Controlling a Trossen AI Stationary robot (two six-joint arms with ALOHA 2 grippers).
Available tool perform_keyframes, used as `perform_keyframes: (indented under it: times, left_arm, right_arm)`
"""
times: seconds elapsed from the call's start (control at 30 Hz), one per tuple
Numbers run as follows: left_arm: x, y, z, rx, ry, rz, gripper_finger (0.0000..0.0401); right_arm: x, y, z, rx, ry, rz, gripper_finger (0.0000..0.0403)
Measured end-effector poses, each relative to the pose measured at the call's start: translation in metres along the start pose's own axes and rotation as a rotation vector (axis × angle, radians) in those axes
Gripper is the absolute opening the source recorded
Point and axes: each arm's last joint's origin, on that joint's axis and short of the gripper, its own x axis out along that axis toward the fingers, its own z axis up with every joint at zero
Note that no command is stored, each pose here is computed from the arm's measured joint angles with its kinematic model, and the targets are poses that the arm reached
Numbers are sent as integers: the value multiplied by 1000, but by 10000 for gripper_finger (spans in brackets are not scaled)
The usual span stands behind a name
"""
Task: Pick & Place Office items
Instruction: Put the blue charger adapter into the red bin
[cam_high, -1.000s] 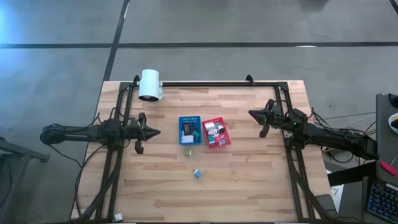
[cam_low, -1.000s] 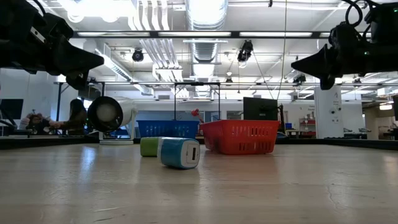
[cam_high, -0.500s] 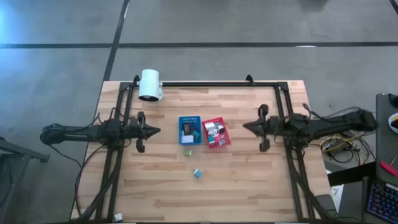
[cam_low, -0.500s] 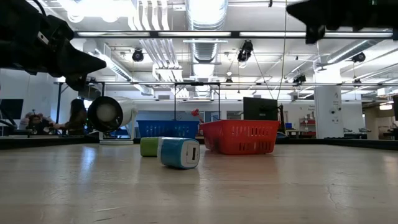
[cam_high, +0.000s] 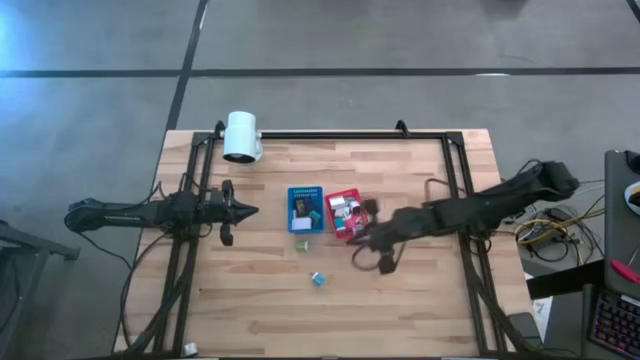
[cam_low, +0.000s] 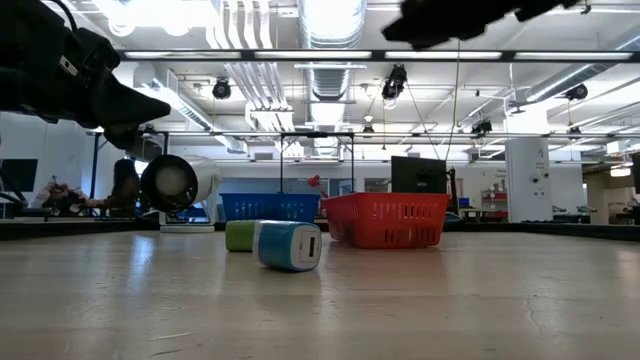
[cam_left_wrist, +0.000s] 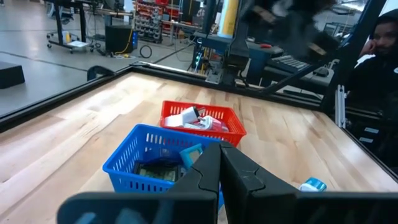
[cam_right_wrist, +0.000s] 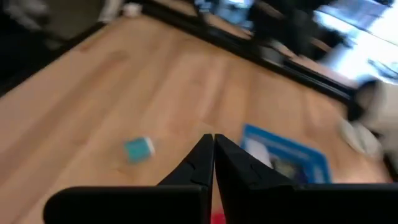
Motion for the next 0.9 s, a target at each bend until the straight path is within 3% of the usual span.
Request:
perform_keyframes:
  times: [0.2, 0.3, 0.4, 0.57, 0.9]
  left_arm:
    - [0, 0, -1, 14, 4, 1, 9]
    - [0, 0, -1, 16, 4, 1, 9]
    - [0, 0, -1, 20, 6, 1, 9]
    - [0, 0, -3, 18, 29, 5, 9]
    - [0, 1, -5, 20, 46, 7, 9]
  right_arm:
    - [48, 4, 34, -131, 44, 229, 21]
    - [71, 7, 43, -140, 107, 376, 51]
    - [93, 8, 51, -137, 158, 451, 90]
    - [132, 14, 45, -180, 201, 559, 151]
    - [174, 11, 16, -173, 361, 621, 240]
